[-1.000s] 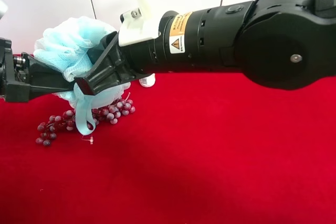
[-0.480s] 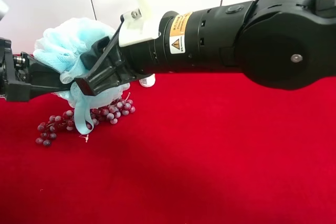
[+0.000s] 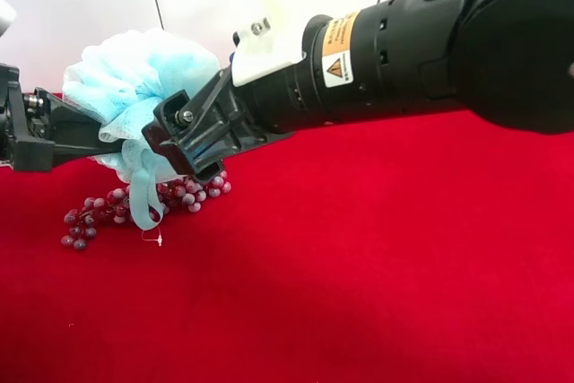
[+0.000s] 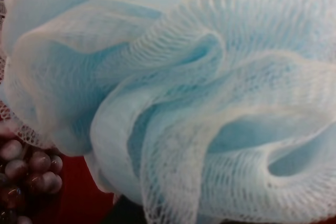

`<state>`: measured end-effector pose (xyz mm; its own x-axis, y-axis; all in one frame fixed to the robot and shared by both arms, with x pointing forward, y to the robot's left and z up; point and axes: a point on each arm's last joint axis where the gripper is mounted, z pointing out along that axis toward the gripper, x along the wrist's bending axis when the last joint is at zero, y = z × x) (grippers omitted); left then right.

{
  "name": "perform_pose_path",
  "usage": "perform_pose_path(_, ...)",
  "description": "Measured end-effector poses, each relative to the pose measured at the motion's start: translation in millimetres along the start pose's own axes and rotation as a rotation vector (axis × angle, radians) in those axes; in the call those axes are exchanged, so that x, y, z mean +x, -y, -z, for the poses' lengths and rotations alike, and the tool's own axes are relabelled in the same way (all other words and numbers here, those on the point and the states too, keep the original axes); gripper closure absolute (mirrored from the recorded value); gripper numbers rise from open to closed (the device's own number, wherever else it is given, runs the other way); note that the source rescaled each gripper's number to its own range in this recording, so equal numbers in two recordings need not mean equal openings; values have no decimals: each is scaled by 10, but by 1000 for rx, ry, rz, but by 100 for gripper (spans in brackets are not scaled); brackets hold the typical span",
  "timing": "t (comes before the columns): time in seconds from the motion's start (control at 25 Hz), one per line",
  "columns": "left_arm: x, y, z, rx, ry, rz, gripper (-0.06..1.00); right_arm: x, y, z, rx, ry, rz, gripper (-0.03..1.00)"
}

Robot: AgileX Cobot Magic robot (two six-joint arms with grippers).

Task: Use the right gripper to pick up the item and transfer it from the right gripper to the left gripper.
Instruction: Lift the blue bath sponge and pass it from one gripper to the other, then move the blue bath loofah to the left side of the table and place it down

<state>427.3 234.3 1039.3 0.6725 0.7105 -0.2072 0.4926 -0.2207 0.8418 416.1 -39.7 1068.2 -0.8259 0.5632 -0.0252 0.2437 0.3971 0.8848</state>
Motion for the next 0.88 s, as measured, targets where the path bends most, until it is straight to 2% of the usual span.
perform_pose_path(0.2, 0, 0, 0, 0, 0, 0, 94, -6, 34, 16, 45, 6, 17, -3)
perform_pose_path(0.52, 1, 1, -1, 1, 0, 0, 94, -15, 62, 17, 76, 14, 52, -3)
perform_pose_path(0.88, 1, 1, -1, 1, 0, 0, 94, -7, 64, 18, 79, 7, -1, -3)
